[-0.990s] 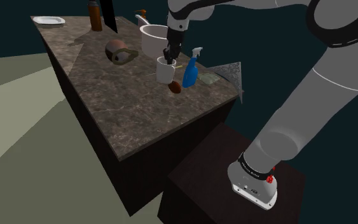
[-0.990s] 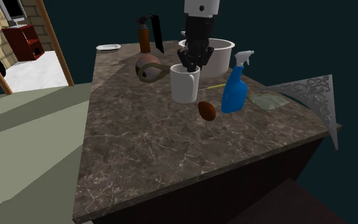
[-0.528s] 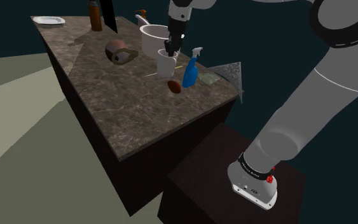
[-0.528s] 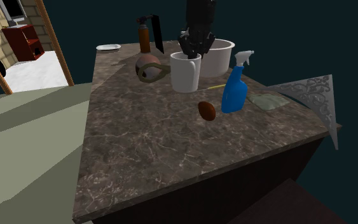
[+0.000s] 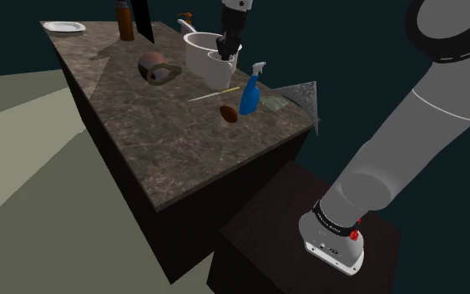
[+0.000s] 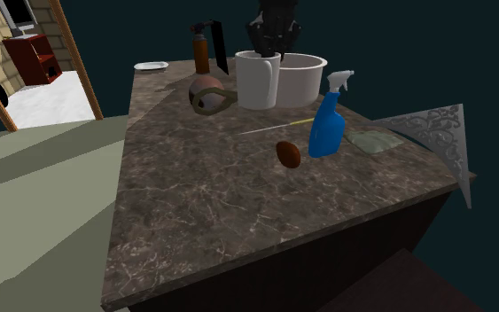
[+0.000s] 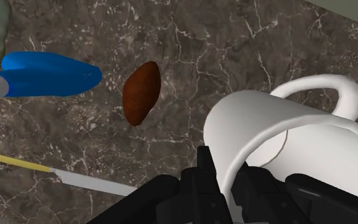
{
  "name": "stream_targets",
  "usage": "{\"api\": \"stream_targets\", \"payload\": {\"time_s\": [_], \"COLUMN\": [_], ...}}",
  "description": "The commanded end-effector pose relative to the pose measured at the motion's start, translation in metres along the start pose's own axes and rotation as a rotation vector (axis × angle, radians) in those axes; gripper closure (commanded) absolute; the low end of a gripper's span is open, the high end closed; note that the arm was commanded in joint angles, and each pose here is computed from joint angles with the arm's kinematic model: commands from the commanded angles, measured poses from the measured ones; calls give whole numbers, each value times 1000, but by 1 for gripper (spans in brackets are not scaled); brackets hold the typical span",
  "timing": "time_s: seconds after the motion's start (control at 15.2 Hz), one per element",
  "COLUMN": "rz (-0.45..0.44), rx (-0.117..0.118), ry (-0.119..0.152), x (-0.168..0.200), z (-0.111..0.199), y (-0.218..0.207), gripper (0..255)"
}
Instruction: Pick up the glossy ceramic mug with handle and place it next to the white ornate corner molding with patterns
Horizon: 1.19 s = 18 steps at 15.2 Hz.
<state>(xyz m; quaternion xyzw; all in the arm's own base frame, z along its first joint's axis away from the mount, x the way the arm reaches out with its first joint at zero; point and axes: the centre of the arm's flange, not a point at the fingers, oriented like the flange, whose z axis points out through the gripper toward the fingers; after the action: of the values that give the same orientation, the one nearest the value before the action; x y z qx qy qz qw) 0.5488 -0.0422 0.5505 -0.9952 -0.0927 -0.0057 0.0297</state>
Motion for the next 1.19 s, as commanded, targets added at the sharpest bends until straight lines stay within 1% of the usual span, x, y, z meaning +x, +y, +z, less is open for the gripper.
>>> {"api": "stream_targets", "payload": {"time_s": [0.0,0.13,0.2,1.12], "rz": [0,0,0,0], "rx": [0,0,0,0], "ry": [0,0,0,0], "x": [-1,-1,-1,-105], "z": [-10,-21,-21,-32], "y": [0,-1,-1,151], "gripper": [255,255,255,255]}}
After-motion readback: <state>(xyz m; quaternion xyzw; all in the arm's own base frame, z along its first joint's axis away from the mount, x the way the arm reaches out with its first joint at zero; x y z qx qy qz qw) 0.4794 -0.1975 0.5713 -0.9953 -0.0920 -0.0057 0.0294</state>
